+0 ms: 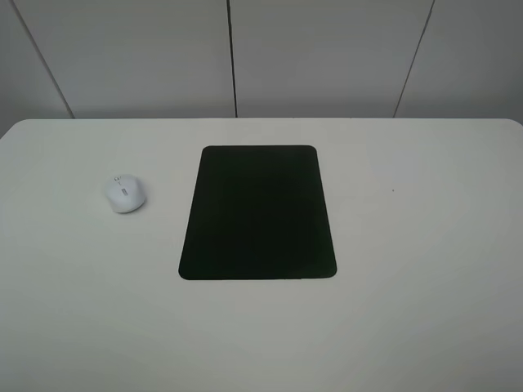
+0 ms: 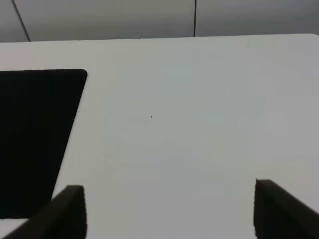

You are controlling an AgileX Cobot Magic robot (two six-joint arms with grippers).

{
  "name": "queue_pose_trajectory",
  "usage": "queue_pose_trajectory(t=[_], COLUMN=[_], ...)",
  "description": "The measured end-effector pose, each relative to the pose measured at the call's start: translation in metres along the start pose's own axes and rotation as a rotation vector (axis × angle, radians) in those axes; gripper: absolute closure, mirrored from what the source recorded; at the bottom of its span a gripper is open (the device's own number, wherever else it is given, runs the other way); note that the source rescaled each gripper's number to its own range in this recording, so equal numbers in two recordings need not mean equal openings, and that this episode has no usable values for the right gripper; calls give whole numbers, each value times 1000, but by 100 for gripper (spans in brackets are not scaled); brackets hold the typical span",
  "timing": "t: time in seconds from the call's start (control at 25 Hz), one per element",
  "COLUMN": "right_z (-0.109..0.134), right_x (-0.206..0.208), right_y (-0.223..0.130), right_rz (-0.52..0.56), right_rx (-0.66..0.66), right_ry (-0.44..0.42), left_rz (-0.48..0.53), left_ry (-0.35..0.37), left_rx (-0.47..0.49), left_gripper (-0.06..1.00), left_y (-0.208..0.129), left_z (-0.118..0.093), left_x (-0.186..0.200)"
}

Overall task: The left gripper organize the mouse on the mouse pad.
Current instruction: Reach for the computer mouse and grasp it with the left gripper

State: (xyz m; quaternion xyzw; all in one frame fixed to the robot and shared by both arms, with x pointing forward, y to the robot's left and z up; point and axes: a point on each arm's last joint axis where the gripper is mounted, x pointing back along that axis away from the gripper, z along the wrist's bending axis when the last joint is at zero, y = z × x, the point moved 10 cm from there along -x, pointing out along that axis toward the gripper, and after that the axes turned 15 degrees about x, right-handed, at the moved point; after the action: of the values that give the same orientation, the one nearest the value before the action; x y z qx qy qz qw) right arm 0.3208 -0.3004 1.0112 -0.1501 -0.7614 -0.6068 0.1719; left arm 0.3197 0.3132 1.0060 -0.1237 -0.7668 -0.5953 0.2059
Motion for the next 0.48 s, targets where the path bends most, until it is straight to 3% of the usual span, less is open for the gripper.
queue_pose_trajectory(t=[0.48], right_z=[0], right_x=[0], right_y=[0], right_rz=[0], right_rx=[0], right_ry=[0], left_rz=[0], left_ry=[0], left_rx=[0], left_gripper=[75], left_y=[0], left_z=[0], left_x=[0])
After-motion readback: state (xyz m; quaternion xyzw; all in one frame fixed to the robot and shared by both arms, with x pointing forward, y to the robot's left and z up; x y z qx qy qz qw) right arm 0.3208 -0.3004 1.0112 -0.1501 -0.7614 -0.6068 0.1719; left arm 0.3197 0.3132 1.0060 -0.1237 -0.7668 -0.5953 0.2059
